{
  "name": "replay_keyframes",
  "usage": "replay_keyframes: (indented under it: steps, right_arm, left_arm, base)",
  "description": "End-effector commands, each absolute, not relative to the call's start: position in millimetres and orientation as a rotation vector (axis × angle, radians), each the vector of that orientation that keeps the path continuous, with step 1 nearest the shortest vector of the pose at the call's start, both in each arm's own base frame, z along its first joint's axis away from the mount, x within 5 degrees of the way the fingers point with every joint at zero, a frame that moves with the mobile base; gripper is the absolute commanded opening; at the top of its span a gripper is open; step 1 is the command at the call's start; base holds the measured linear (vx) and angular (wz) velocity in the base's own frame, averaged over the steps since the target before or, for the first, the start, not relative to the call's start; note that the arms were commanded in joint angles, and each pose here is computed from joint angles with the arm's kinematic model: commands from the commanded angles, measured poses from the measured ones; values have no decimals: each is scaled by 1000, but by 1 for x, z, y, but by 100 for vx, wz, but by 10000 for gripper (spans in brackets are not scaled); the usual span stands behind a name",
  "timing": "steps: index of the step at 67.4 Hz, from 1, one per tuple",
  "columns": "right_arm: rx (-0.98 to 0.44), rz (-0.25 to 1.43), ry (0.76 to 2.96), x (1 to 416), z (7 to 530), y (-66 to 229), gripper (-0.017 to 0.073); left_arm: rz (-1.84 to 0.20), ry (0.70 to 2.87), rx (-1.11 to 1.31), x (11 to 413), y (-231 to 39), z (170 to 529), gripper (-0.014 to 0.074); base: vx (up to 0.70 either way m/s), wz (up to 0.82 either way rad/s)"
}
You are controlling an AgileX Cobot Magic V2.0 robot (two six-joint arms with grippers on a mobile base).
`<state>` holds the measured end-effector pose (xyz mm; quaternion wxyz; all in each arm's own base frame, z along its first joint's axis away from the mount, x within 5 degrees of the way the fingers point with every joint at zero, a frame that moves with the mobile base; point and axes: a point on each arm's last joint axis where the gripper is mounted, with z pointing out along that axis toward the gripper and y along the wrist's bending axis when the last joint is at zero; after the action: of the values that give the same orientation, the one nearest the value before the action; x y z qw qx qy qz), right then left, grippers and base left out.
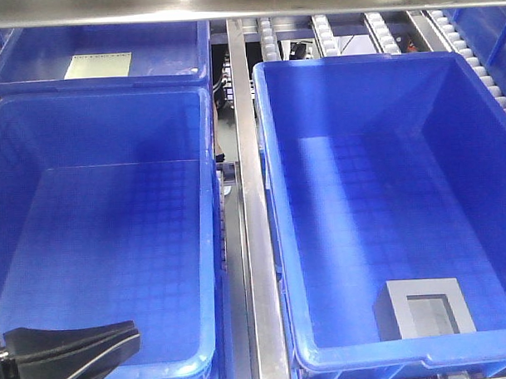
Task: Sort gray base to blue bin
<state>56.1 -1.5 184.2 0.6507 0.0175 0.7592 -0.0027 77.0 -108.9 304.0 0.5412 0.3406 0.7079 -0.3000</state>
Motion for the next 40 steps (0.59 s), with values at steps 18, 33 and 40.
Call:
replay_keyframes:
  steps: [18, 33, 40]
  right_arm:
    - [26, -24, 1676, 58, 189, -2, -5]
    - [26, -24, 1676, 58, 189, -2, -5]
    - [26, -24, 1676, 58, 189, -2, -5]
  left_arm:
    - [-689, 1562, 728, 79, -99, 323, -8]
    - [-590, 1502, 514, 67, -57, 305, -8]
    - [-475, 1493, 376, 61, -37, 286, -8]
  base:
    - [0, 0]
    - [0, 0]
    - [0, 0]
